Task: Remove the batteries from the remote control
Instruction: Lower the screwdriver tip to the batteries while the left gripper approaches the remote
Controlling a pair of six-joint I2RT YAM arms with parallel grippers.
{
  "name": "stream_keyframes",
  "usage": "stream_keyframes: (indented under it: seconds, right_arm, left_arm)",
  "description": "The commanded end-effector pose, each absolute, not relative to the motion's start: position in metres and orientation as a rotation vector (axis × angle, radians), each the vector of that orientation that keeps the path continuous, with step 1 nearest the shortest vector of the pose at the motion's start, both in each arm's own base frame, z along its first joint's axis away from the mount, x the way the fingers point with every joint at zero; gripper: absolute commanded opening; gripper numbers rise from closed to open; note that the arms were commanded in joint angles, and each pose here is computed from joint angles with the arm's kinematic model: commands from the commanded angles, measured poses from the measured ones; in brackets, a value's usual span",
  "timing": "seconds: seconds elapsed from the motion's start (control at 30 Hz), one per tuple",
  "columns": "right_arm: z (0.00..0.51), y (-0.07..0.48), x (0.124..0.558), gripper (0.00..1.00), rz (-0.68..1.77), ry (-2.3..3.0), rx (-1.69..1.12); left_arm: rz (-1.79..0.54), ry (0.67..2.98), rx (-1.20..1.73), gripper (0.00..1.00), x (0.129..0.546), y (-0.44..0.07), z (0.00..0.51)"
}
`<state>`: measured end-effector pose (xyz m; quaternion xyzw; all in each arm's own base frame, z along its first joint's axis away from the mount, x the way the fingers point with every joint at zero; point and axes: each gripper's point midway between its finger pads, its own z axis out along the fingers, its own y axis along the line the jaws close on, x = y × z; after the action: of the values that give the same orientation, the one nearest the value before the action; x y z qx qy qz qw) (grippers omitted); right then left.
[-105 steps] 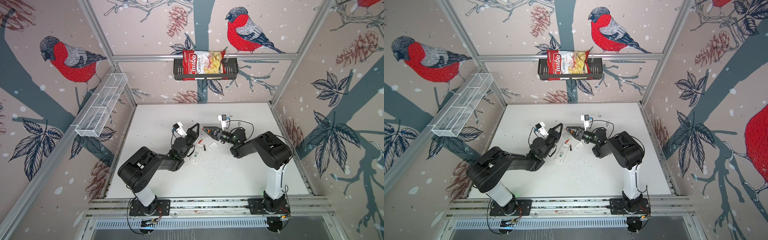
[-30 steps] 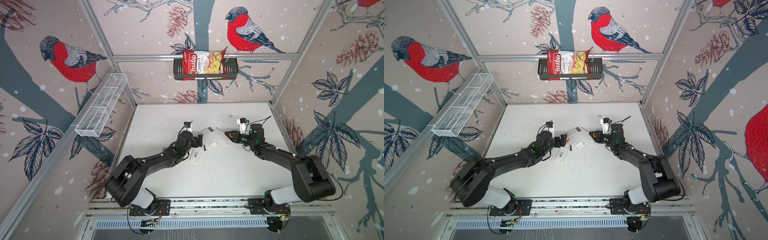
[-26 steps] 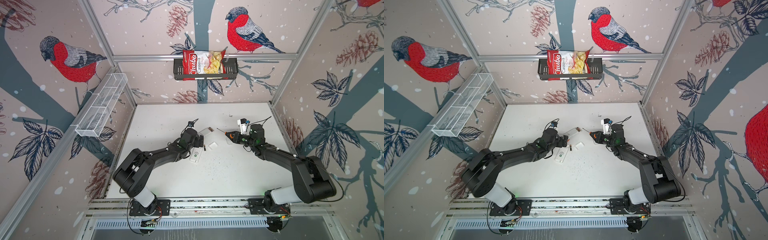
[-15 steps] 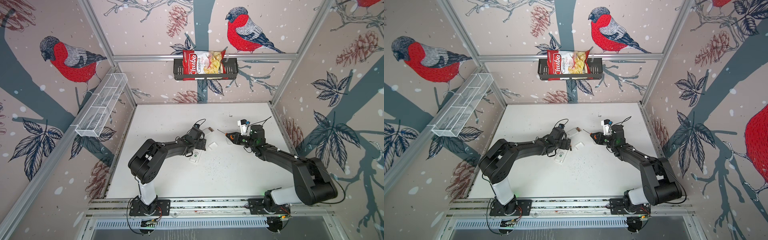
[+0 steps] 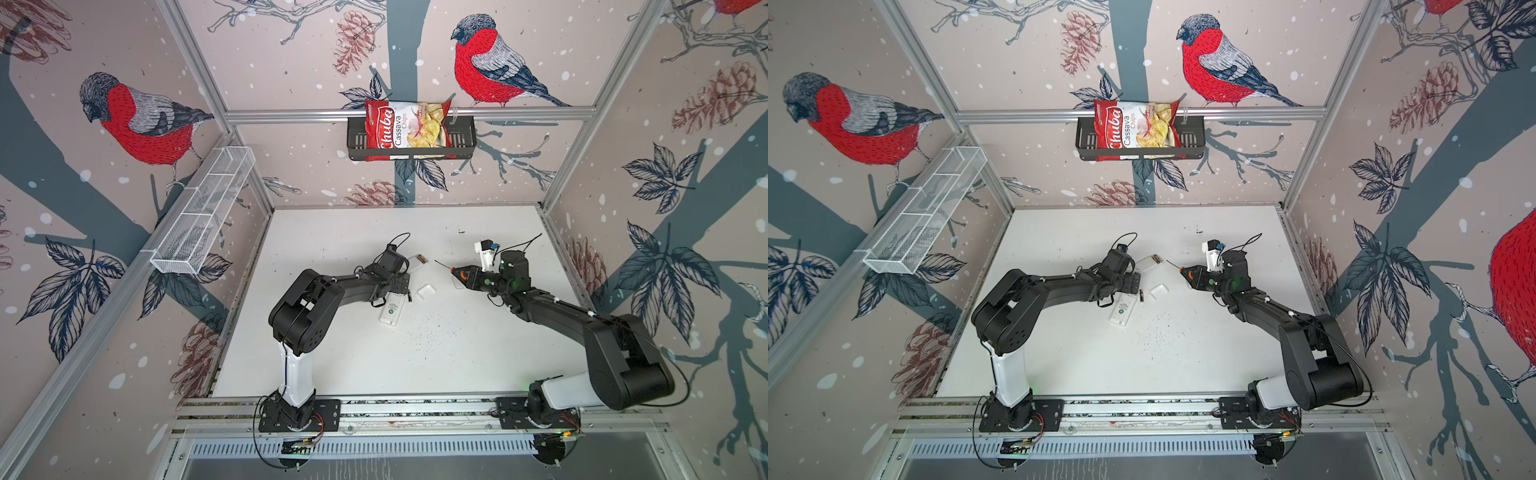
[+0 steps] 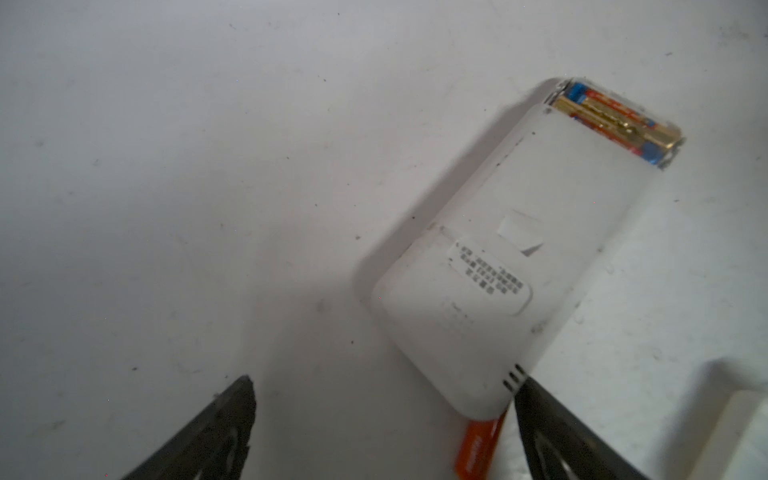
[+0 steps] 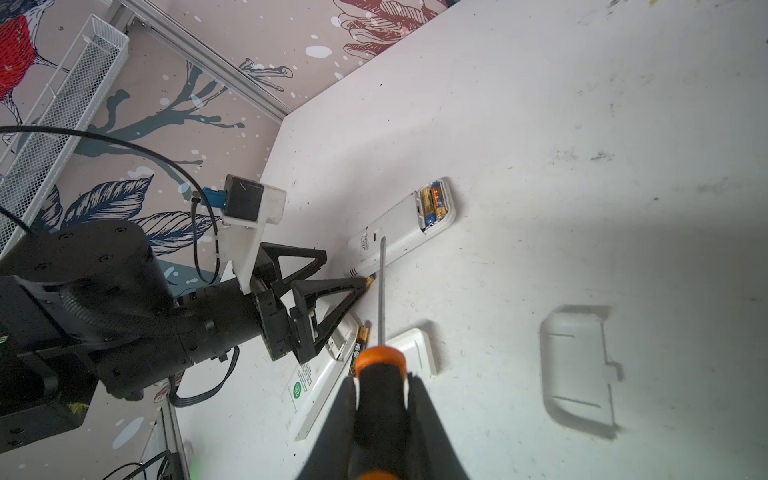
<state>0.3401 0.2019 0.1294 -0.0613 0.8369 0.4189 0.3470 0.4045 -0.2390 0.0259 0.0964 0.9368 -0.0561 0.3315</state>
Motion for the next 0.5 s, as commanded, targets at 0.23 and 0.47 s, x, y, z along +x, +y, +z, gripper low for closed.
stream_keyframes:
  seconds: [0.23, 0.47]
  right_arm:
    - [0.129, 0.207, 0.341, 0.00, 1.094, 2.157, -0.204]
    - [0.125, 0.210, 0.342, 0.00, 1.087, 2.174, -0.218]
  left_arm:
    - [-0.133, 2.419, 0.135, 0.96, 0.427, -0.219, 0.032]
    - [-0.133, 2.402, 0.077, 0.96, 0.440, -0.210, 0.036]
